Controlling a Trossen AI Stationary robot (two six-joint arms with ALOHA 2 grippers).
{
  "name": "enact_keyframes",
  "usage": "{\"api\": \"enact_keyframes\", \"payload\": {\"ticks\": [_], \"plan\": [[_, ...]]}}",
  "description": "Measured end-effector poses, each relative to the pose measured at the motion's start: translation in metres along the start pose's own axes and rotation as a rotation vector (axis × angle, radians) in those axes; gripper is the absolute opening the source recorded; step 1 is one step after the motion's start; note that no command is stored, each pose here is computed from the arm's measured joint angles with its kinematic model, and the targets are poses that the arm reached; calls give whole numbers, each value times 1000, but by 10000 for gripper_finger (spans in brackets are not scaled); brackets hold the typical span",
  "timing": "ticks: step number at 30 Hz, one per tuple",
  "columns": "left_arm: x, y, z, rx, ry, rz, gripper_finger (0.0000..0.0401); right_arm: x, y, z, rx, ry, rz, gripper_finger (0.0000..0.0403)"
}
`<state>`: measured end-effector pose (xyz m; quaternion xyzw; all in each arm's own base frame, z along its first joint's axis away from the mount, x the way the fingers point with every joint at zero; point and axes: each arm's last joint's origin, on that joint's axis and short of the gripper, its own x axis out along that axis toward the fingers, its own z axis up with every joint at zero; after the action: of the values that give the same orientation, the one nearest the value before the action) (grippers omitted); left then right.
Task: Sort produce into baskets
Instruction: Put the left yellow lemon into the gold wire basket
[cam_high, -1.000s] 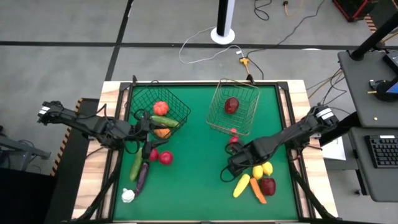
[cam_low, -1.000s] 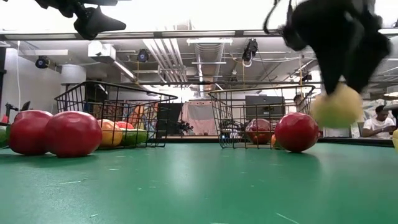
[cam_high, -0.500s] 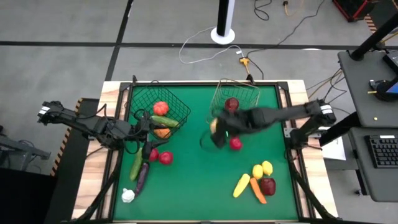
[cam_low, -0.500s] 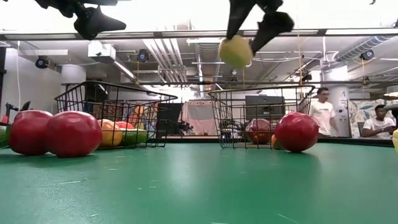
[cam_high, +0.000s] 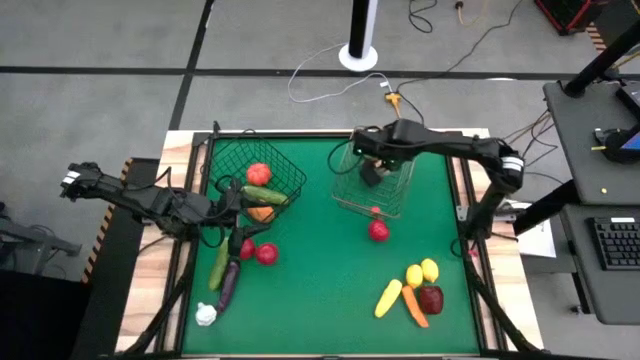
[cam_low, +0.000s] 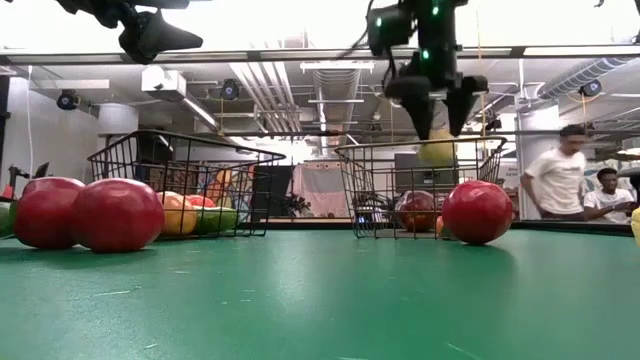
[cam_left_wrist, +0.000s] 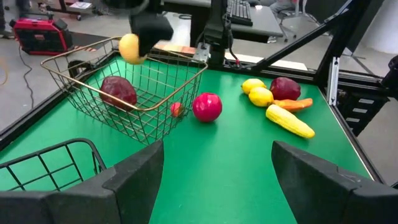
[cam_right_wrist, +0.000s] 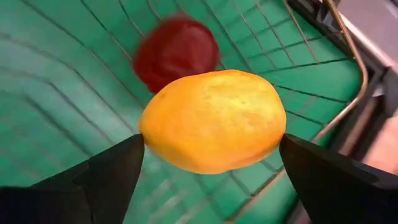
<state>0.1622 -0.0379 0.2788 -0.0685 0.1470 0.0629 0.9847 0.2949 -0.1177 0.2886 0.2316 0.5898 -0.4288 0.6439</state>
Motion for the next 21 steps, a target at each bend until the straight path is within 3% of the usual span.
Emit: {"api": "enact_keyframes", "payload": {"ticks": [5,12,21], "plan": [[0,0,0,0,0,0,281,24,6,8,-178,83,-37,363],[0,0,0,0,1,1,281,46,13,15,-174,153,-38,363],[0,0,0,0,1,1,281,48,16,19,-177,138,13,363]]}}
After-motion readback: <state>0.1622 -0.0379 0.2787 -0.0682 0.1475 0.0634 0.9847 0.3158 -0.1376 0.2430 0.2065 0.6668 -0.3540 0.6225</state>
